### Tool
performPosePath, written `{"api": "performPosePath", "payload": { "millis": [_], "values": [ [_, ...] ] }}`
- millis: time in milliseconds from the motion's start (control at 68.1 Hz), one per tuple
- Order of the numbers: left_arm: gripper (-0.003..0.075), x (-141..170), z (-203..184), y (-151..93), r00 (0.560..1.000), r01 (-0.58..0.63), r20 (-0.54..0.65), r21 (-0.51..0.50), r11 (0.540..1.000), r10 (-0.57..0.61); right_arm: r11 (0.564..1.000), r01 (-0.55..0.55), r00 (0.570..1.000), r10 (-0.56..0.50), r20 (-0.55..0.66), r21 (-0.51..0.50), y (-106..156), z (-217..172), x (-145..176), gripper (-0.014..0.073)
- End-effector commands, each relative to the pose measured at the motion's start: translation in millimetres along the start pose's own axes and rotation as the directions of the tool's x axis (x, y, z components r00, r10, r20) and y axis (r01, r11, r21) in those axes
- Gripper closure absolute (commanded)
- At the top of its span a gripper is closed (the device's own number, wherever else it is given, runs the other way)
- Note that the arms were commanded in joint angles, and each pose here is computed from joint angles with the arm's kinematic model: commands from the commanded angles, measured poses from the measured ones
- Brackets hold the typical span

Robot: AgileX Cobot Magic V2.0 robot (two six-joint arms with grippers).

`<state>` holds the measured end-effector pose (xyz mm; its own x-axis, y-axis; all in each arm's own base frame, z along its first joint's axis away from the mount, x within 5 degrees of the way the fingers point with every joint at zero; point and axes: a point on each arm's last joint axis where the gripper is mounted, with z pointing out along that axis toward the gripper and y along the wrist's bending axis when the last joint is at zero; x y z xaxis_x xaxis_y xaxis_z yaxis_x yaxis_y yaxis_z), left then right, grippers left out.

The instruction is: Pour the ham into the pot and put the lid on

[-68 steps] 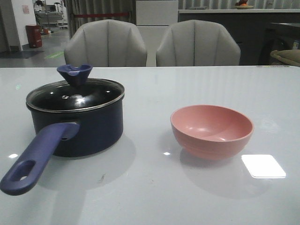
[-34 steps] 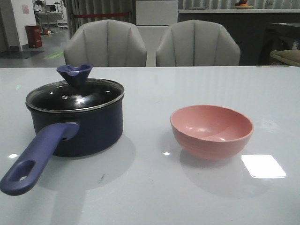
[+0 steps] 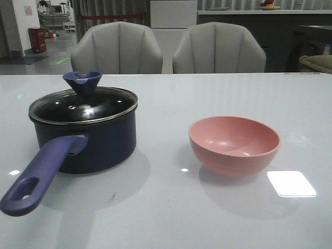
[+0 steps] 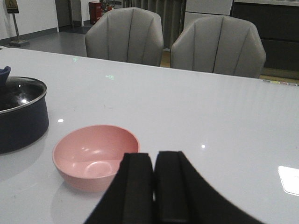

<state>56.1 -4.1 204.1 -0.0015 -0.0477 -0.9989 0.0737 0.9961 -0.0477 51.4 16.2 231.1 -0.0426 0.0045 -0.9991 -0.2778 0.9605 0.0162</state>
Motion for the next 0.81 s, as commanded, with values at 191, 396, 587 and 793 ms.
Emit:
{"api": "performPosePath", "payload": {
  "millis": [191, 396, 587, 793],
  "values": [
    [0.0587, -2, -1, 0, 0.997, 0.005, 0.083, 0.011, 1.0, -0.006, 1.0, 0.009, 0.995, -0.011, 0.101, 0.016, -1, -1, -16, 0.0447],
    [0.0587, -2, -1, 0, 0.997, 0.005, 0.083, 0.011, 1.0, -0.006, 1.0, 0.009, 0.995, -0.011, 0.101, 0.016, -1, -1, -16, 0.0447],
    [0.0587, -2, -1, 0, 0.997, 0.005, 0.083, 0.011, 1.0, -0.006, 0.996, 0.068, 0.991, -0.074, 0.109, 0.055, -3, 0, -12, 0.0447],
    [0.0587, -2, -1, 0, 0.997, 0.005, 0.083, 0.011, 1.0, -0.006, 0.984, 0.01, 0.988, -0.037, 0.15, 0.176, -11, 3, 1, 0.0447]
  ]
}}
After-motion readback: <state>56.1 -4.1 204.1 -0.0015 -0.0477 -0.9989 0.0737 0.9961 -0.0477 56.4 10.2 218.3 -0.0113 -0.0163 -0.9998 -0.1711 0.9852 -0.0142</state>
